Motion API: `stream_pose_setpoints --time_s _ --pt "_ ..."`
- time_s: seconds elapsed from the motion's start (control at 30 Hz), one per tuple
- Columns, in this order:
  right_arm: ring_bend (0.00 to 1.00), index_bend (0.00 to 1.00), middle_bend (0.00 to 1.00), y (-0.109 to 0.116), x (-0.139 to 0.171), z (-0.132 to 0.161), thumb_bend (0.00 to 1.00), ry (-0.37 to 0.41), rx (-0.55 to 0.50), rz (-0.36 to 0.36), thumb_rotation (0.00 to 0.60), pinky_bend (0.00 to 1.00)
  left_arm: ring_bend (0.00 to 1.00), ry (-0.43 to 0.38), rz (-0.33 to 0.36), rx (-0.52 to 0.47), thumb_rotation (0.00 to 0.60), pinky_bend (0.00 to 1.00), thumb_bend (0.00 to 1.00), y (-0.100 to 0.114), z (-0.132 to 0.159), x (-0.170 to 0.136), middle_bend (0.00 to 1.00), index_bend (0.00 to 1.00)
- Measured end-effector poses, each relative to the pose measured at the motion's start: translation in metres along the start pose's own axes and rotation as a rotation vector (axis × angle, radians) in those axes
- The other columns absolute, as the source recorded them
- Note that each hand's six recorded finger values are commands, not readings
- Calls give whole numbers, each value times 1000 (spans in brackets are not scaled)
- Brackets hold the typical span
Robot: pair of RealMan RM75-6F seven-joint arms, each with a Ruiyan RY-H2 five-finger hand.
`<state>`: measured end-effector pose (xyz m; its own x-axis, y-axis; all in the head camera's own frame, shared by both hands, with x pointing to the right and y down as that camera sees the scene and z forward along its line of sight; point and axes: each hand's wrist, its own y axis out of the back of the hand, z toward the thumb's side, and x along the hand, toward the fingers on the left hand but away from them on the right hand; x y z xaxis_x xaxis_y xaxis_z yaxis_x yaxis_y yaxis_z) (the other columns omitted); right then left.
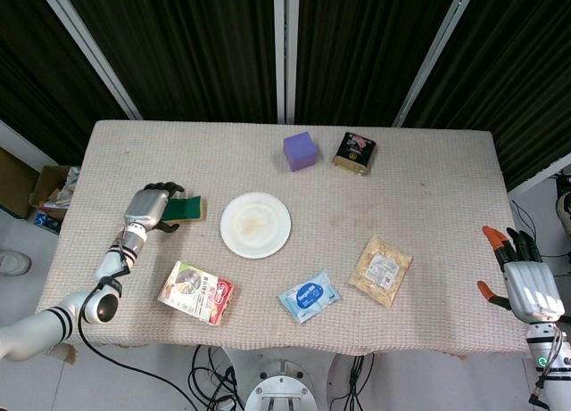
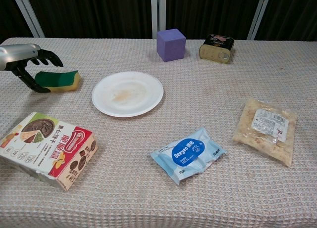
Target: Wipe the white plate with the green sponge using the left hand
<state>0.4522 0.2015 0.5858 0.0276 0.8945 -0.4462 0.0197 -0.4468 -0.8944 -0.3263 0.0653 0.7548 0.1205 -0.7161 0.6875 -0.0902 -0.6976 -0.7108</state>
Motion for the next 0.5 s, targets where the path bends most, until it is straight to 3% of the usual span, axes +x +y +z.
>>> stream_pose_setpoints --time_s 0.5 --pt "24 10 128 1 8 -5 154 -15 -7 -12 600 4 189 -17 3 4 600 166 237 2 8 3 211 263"
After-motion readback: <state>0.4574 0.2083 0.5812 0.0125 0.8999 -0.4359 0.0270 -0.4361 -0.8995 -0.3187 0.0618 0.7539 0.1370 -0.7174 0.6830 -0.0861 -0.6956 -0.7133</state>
